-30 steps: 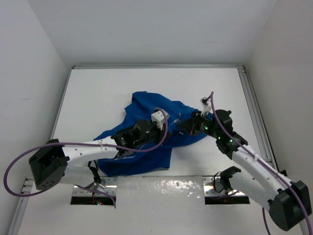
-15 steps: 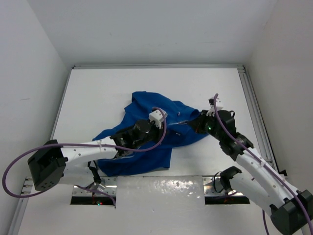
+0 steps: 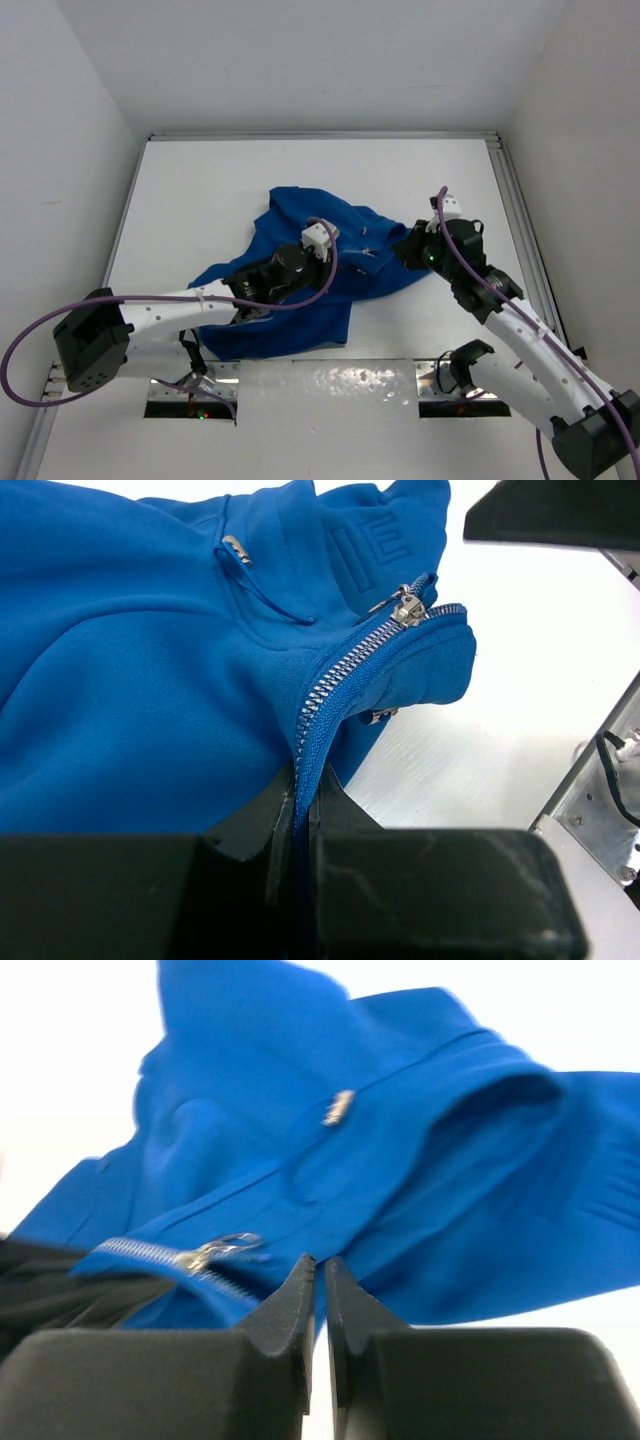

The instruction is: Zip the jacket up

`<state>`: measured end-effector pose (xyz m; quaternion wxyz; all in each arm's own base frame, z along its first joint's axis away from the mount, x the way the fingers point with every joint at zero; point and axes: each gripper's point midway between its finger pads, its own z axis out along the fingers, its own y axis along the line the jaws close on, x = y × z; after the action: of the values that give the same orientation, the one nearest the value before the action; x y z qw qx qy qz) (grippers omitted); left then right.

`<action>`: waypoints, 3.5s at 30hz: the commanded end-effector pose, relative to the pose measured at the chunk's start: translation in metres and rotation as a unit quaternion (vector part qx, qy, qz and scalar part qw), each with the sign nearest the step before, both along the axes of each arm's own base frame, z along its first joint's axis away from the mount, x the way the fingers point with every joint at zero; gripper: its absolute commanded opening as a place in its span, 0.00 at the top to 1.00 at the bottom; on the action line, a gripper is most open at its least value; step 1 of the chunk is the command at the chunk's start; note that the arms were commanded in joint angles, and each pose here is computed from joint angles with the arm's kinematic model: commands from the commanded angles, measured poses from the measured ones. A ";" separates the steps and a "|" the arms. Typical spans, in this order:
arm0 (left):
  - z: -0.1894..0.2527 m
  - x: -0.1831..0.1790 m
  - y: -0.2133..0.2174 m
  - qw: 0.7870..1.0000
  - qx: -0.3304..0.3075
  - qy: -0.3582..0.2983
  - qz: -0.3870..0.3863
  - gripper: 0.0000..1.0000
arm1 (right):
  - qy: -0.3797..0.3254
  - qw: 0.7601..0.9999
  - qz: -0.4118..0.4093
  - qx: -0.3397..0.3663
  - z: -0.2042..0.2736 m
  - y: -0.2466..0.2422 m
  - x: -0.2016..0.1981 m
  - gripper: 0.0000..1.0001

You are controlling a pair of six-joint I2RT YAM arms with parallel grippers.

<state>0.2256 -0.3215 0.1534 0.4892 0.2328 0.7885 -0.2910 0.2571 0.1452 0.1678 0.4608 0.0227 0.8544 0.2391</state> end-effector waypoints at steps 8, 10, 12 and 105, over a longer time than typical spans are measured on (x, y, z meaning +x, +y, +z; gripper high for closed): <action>0.012 -0.009 -0.008 0.999 -0.041 -0.009 -0.025 1.00 | 0.002 0.985 0.108 0.132 0.034 0.061 0.001 0.42; 0.011 -0.012 -0.009 0.998 -0.047 -0.008 -0.030 1.00 | 0.016 0.988 0.100 0.119 0.021 0.061 0.008 0.42; 0.010 -0.012 -0.011 0.998 -0.043 -0.006 -0.034 1.00 | 0.016 0.987 0.108 0.122 0.020 0.066 0.012 0.42; 0.032 -0.019 -0.010 0.996 -0.073 -0.024 -0.051 1.00 | 0.017 0.939 0.156 0.306 0.022 0.090 -0.023 0.57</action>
<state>0.2115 -0.3197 0.1575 0.4898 0.2453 0.7715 -0.3237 0.2228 0.2348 0.1673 0.3331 0.0407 0.7663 0.5479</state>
